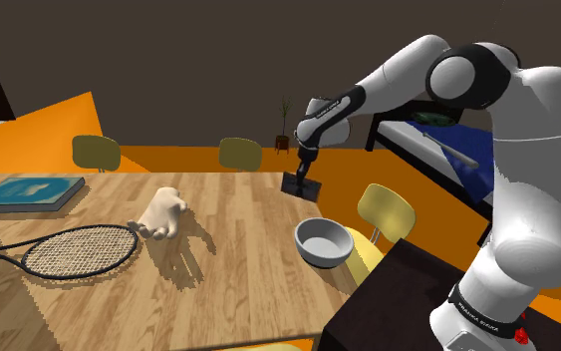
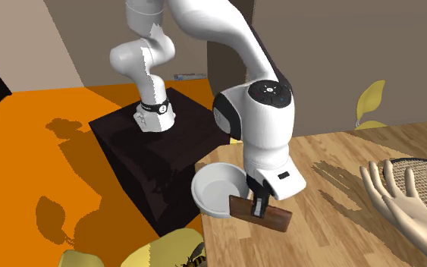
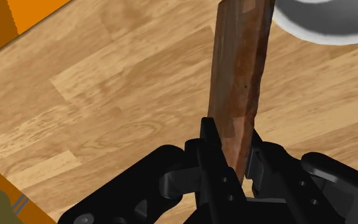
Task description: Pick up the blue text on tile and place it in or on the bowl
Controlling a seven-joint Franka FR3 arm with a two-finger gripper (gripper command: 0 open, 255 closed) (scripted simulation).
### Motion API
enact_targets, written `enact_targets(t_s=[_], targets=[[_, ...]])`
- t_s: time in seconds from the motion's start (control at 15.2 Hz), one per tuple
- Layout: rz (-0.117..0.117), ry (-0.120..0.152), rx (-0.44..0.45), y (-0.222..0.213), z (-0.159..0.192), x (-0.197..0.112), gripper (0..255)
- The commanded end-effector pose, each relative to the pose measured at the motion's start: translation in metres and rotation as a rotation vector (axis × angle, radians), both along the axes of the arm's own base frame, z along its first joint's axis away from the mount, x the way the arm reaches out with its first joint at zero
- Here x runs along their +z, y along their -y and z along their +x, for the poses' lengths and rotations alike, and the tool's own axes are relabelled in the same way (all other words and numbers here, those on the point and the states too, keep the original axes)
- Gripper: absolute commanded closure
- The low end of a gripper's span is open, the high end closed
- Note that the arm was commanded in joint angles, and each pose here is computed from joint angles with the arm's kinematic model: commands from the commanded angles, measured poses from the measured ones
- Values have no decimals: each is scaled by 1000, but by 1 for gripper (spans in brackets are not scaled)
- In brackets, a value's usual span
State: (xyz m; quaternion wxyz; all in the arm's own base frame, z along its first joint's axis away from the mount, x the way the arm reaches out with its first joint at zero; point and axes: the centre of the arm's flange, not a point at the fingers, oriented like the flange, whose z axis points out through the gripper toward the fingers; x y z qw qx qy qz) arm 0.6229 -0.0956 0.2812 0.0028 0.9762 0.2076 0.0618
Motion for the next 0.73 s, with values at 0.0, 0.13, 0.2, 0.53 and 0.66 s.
enact_targets(t_s=[0.0, 0.13, 0.2, 0.53, 0.66], targets=[[0, 0, 0, -7, -24, 2, 255], [0, 0, 0, -15, -49, 4, 255], [0, 0, 0, -19, -62, 5, 255], [0, 0, 0, -38, -124, 10, 255], [0, 0, 0, -46, -150, 12, 255]])
